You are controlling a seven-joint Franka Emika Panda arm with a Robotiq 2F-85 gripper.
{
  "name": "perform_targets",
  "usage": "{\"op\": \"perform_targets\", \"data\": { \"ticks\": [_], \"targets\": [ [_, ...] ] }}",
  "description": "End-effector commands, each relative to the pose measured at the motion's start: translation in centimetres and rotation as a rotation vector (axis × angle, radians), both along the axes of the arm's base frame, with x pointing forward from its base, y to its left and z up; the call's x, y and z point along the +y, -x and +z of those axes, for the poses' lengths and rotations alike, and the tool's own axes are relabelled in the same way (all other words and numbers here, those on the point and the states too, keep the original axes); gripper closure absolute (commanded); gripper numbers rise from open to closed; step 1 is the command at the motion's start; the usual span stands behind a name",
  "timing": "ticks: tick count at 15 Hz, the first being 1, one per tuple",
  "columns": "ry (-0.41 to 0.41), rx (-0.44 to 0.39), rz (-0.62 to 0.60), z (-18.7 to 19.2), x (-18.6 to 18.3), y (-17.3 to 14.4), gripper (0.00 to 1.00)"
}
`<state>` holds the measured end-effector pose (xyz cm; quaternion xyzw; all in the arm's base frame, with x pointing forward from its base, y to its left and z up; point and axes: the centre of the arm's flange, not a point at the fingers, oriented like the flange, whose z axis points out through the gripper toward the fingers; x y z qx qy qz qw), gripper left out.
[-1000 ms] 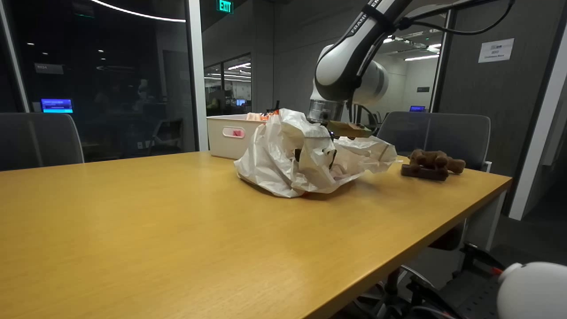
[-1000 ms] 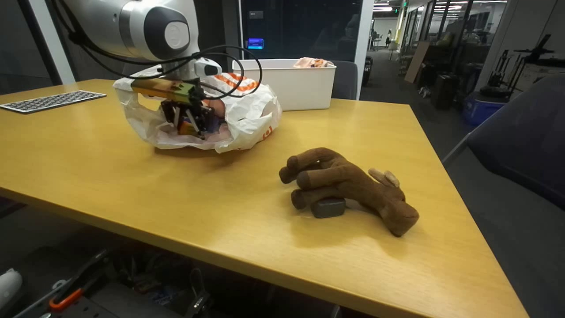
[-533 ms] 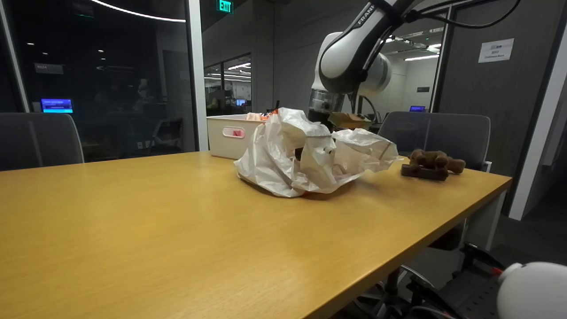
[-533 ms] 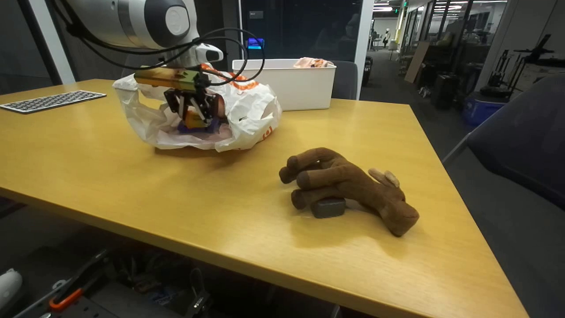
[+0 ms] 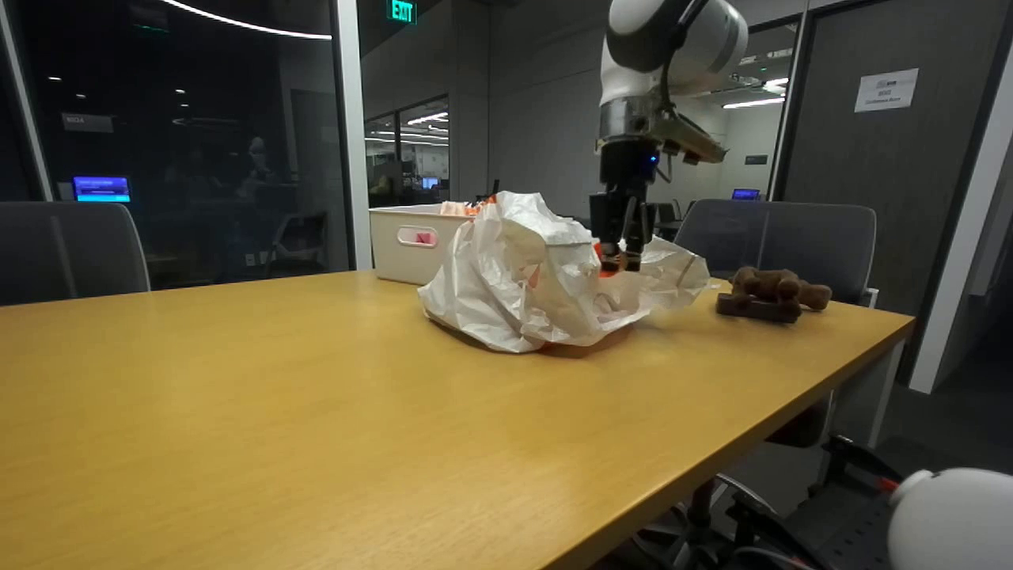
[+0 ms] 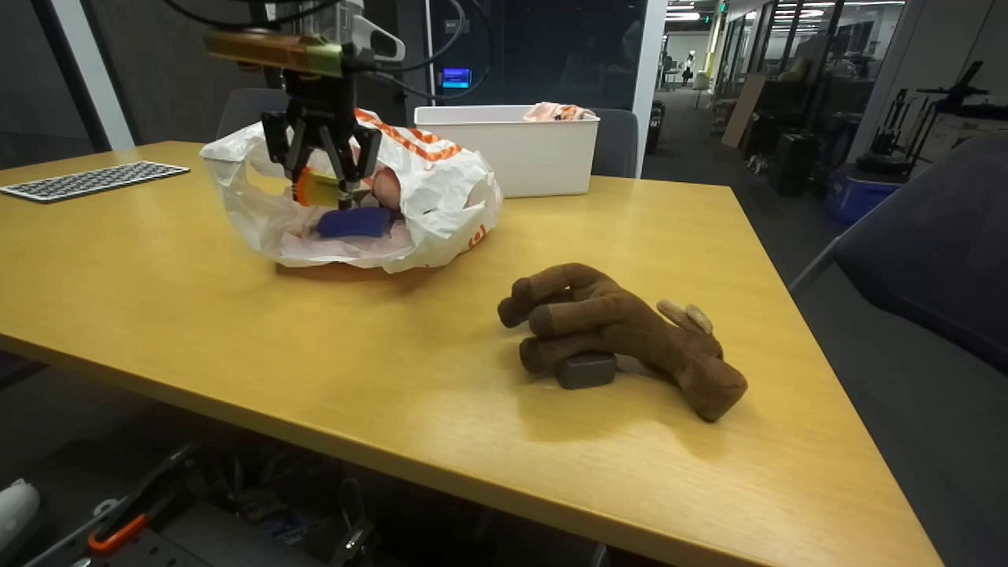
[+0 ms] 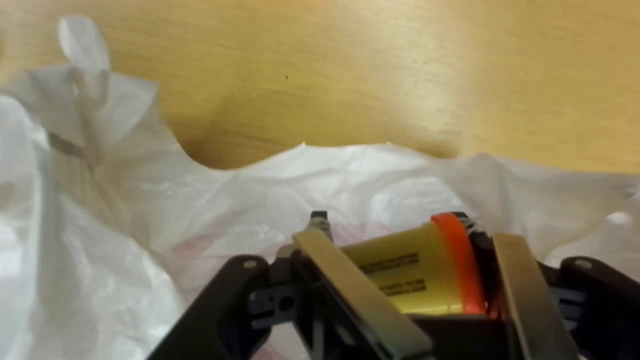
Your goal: Remove the items from the plastic bag and place them on the table.
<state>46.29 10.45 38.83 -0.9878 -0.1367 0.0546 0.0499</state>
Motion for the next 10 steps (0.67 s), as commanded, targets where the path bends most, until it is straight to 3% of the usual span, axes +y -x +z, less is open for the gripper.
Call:
{"op": "perform_targets", "data": {
  "ticks": [1, 4, 10],
  "targets": [
    [0.000, -0.008, -0.039, 6.2, -3.4, 2.8, 0.65],
    [0.060, -0.096, -0.191, 8.8, -6.5, 3.9, 0.65],
    [0.125, -0.193, -0.487, 8.1, -13.0, 2.6, 0.65]
  ]
}}
